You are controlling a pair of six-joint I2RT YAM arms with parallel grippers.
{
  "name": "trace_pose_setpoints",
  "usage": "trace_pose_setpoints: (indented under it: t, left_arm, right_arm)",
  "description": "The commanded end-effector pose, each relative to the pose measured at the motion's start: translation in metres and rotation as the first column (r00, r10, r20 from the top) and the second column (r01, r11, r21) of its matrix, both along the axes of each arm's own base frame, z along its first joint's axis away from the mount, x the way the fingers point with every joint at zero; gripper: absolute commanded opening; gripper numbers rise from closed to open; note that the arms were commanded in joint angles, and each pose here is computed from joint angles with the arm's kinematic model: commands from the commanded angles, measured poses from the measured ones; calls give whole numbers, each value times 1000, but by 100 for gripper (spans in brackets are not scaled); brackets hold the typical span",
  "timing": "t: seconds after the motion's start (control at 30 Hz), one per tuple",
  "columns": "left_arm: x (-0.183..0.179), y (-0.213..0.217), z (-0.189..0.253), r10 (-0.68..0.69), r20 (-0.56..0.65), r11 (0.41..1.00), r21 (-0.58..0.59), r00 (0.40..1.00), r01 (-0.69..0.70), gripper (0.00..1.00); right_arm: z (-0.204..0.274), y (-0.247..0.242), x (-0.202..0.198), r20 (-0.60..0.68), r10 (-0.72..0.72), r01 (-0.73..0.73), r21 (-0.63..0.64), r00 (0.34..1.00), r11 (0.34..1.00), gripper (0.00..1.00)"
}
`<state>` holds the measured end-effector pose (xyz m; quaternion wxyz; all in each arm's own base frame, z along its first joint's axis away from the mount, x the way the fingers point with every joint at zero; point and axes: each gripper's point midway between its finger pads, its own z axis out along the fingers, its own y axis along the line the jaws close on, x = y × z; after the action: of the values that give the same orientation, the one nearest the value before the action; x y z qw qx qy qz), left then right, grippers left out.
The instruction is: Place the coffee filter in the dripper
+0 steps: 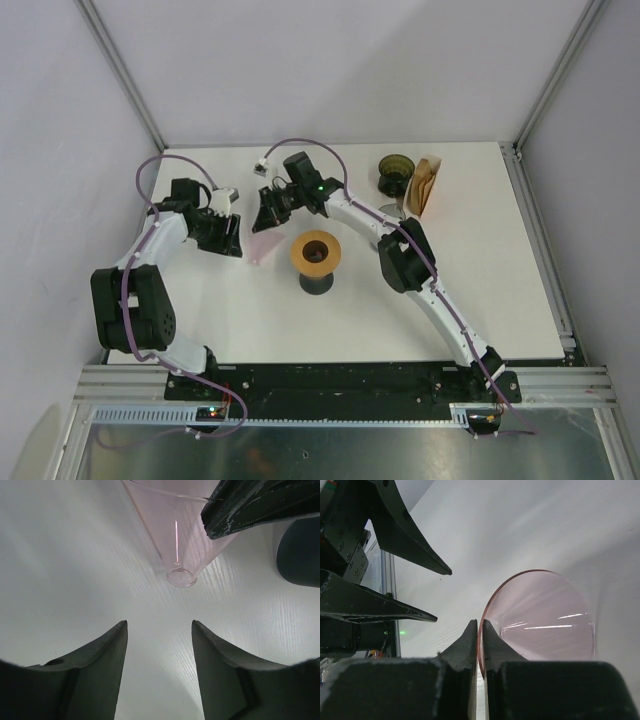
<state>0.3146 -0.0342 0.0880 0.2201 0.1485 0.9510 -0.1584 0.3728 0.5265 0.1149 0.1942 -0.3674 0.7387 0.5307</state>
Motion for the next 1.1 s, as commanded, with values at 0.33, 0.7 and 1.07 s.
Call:
trace_pose_setpoints:
  t: [0.33,0.7,1.07]
  left_arm:
    - [18,15,45,37,158,999,29,987,-42,62]
    - [30,24,78,68,245,997,22,967,-76,64]
    - [35,9,91,38,258,999,-27,965,-32,73]
  right_arm:
    - [91,-13,7,248,-46,34,53,968,998,0]
    - [222,-66,1,710,-169,196,44,684,980,0]
    - [244,-104,-121,970,130,182,-169,205,969,0]
